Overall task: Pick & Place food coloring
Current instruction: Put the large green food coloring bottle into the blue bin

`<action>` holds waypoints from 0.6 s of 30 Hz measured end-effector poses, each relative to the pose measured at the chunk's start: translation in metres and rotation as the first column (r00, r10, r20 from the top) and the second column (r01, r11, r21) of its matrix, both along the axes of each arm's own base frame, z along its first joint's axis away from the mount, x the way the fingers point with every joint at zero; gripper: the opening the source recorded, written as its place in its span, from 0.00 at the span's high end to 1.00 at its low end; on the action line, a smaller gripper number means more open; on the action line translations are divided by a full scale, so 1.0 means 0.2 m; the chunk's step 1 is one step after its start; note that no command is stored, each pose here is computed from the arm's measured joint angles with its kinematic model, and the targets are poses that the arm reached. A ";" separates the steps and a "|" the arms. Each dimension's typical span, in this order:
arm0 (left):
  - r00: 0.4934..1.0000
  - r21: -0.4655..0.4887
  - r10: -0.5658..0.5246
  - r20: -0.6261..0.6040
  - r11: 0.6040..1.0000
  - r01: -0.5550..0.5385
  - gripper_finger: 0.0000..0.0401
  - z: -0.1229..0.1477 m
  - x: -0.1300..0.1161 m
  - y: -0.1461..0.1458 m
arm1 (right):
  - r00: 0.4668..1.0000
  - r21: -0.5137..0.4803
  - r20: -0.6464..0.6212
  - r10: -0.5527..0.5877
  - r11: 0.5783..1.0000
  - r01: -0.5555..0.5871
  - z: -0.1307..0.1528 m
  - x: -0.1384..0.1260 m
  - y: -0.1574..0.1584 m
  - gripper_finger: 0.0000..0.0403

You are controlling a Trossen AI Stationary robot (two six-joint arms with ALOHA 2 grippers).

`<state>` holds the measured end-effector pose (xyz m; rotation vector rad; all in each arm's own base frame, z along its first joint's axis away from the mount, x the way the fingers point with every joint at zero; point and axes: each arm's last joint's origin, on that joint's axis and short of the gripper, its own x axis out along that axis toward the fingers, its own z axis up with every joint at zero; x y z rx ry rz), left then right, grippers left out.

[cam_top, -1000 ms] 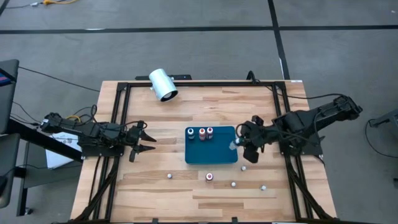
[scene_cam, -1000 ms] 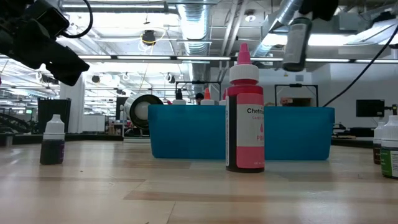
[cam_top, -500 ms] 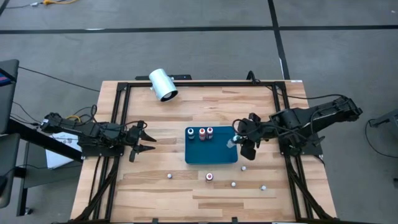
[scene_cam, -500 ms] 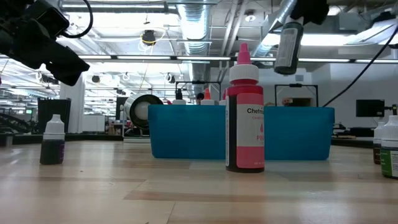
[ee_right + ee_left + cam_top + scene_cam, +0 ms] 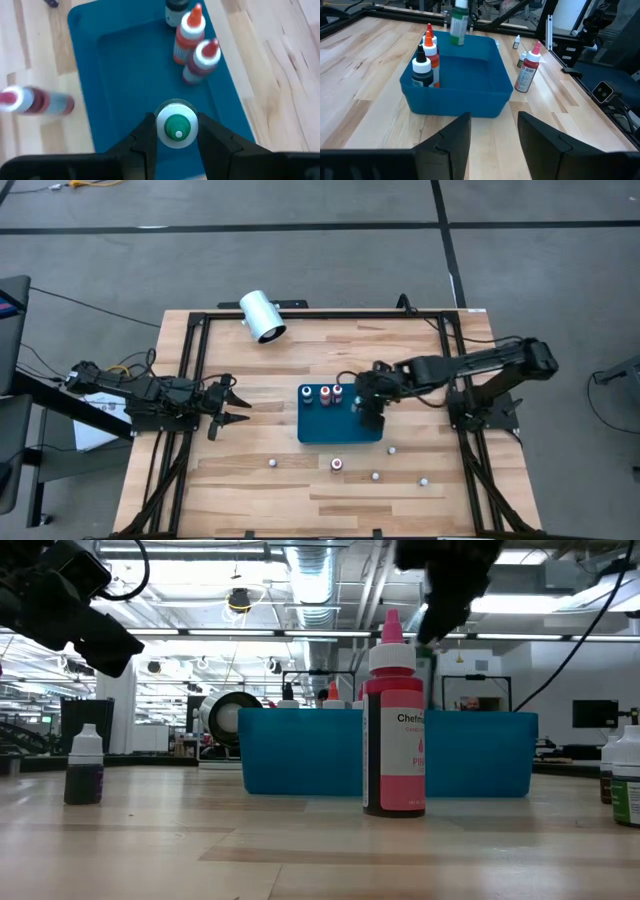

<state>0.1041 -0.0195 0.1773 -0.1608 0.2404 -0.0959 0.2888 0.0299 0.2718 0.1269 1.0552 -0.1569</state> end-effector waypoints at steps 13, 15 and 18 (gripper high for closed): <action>1.000 -0.011 -0.031 -0.003 0.999 0.031 0.62 0.00 0.00 0.00 | 0.995 -0.026 -0.091 0.027 0.999 -0.029 -0.17 0.12 -0.16 0.74; 0.999 -0.008 -0.032 -0.002 0.999 0.032 0.62 0.00 0.00 0.00 | 0.995 -0.029 -0.096 0.030 0.999 -0.032 -0.19 0.14 -0.18 0.74; 0.999 -0.007 -0.032 -0.002 0.999 0.032 0.62 0.00 0.00 0.00 | 0.995 -0.034 -0.093 0.029 0.999 -0.032 -0.23 0.17 -0.20 0.74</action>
